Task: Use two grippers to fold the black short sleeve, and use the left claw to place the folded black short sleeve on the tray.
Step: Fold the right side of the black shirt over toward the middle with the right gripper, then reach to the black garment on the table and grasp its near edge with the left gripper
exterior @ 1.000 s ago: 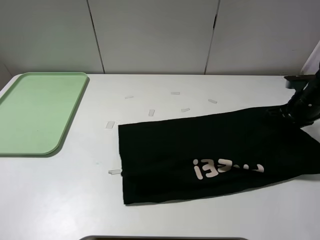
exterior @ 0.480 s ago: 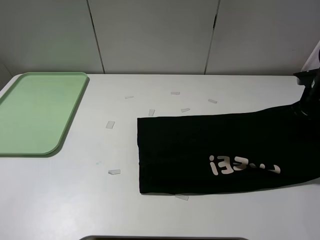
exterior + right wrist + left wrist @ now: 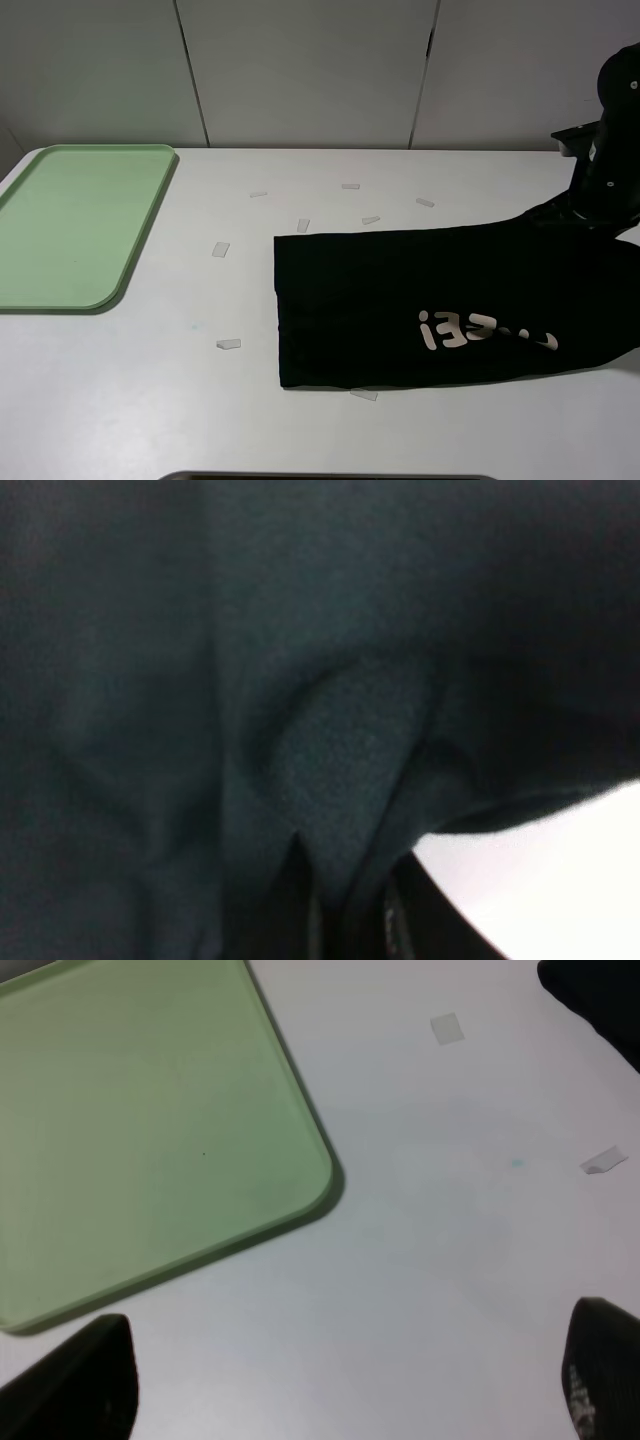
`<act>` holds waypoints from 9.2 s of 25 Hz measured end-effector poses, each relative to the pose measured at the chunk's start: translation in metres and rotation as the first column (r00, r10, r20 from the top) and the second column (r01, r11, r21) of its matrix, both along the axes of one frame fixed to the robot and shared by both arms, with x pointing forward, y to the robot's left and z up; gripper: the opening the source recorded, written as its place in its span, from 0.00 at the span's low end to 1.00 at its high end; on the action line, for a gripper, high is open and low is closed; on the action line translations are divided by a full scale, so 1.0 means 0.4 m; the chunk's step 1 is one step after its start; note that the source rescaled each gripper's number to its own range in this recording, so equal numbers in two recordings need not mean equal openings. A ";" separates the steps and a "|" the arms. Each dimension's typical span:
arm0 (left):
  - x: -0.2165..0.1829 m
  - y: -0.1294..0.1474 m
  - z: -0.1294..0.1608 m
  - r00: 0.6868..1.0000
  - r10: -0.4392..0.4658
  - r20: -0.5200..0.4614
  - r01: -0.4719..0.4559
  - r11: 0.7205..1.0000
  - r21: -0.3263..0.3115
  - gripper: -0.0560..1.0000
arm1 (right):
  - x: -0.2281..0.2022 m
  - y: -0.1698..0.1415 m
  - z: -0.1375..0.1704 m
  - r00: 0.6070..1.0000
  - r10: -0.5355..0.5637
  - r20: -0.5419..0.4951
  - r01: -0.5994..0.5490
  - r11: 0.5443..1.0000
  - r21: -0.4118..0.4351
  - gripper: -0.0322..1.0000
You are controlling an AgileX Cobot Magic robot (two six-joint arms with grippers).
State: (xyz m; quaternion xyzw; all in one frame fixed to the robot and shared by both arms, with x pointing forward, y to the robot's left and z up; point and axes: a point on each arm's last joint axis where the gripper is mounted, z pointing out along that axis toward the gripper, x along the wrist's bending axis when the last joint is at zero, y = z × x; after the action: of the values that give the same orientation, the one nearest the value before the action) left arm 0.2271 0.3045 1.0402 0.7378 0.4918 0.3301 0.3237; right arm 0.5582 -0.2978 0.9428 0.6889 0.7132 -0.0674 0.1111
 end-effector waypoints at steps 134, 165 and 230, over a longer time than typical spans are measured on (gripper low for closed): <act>0.000 0.000 0.000 1.000 0.000 0.001 0.000 1.000 -0.001 0.85 | -0.840 -0.025 0.546 0.223 -0.024 0.975 -0.568 0.809 0.150 1.00; 0.000 0.000 0.000 1.000 0.001 0.000 -0.001 1.000 0.000 0.85 | -0.806 -0.021 0.275 0.468 0.148 0.871 -0.511 0.850 0.130 1.00; 0.119 -0.041 0.043 0.988 0.025 -0.153 -0.046 0.990 -0.135 0.85 | -0.803 -0.020 0.273 0.463 0.149 0.874 -0.513 0.849 0.128 1.00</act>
State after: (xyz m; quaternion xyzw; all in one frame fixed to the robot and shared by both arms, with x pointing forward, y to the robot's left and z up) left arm 0.2745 0.2881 1.0574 0.7277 0.5496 0.2443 0.3298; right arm 0.2369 -0.3058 1.0521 0.4864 0.6911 0.4312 0.3161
